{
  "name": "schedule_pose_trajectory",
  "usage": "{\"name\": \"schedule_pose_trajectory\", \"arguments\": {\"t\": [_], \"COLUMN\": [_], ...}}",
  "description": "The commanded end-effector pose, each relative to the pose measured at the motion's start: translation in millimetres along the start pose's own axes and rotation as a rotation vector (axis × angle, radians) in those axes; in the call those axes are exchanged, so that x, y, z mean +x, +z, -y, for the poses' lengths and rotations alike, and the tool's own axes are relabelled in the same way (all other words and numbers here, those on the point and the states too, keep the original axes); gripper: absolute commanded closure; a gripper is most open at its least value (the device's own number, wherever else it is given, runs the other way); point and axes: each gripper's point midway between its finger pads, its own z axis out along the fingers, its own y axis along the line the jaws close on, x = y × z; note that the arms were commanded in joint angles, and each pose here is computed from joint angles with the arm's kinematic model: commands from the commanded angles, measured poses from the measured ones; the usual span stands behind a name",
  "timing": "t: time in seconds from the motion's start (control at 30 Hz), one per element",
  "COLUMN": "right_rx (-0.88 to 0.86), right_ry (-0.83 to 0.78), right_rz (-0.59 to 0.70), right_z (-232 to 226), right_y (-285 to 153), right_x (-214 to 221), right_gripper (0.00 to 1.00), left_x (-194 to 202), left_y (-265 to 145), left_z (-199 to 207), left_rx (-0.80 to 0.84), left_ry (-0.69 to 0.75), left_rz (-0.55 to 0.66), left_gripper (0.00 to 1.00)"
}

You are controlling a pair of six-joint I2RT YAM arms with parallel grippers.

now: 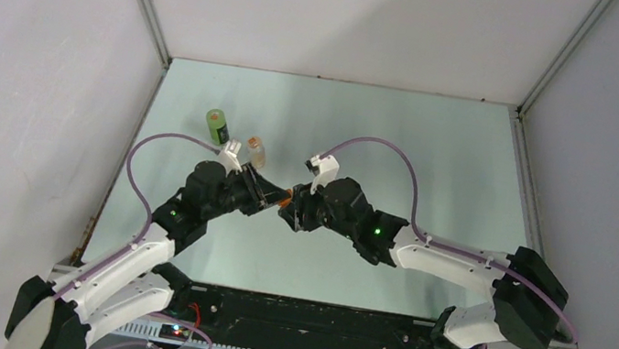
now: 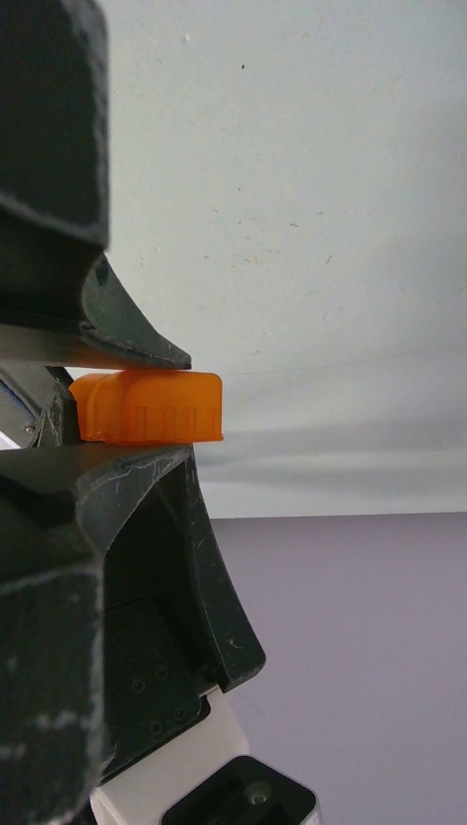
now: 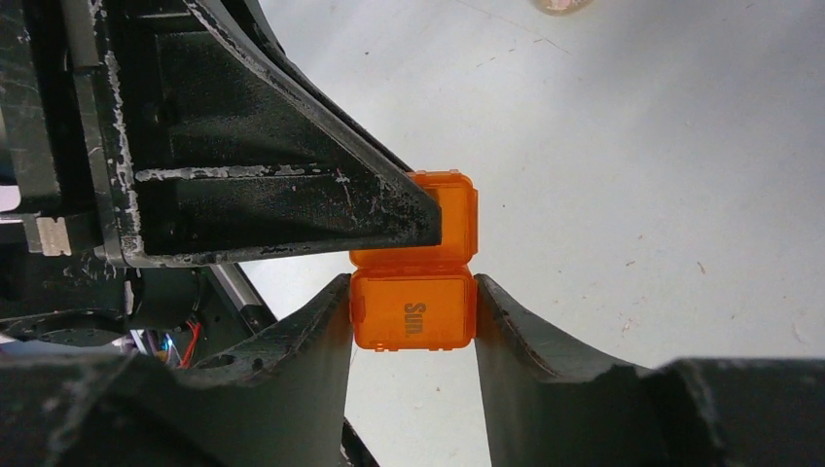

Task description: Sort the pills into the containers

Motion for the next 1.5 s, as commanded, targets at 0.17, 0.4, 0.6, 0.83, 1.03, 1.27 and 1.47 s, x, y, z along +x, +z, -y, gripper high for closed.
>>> {"name": "schedule_pose_trajectory", "arguments": {"t": [0.17, 0.4, 0.6, 0.83, 1.03, 1.27, 1.47], "right_rx": [-0.219, -0.467, -0.44, -0.088, -0.033, -0.112, 0.134], "right_ry": [0.013, 0.034, 0.082, 0.165, 0.137, -0.077, -0.143], "right_rz": [-0.008, -0.051, -0.034, 0.03, 0.033, 0.09, 0.076], "right_z": [-39, -69, -57, 9, 17, -31, -8], "right_y": [-17, -48, -56, -49, -55, -59, -41], "right_x": [-25, -35, -47, -54, -52, -55, -54], "right_gripper": [0.68, 0.69, 0.56, 0.34, 0.41, 0.04, 0.04], "left_x": [-4, -1, -2, -6, -8, -6, -5], "left_y": [-6, -11, -16, -22, -20, -15, -15], "left_z": [21, 33, 42, 51, 49, 41, 43], "left_rx": [0.074, 0.14, 0.169, 0.184, 0.166, 0.123, 0.123], "left_ry": [0.061, 0.113, 0.131, 0.145, 0.141, 0.129, 0.138], "left_rz": [0.005, -0.01, -0.008, 0.002, 0.009, -0.014, -0.028], "left_gripper": [1.0, 1.0, 1.0, 1.0, 1.0, 1.0, 1.0]}}
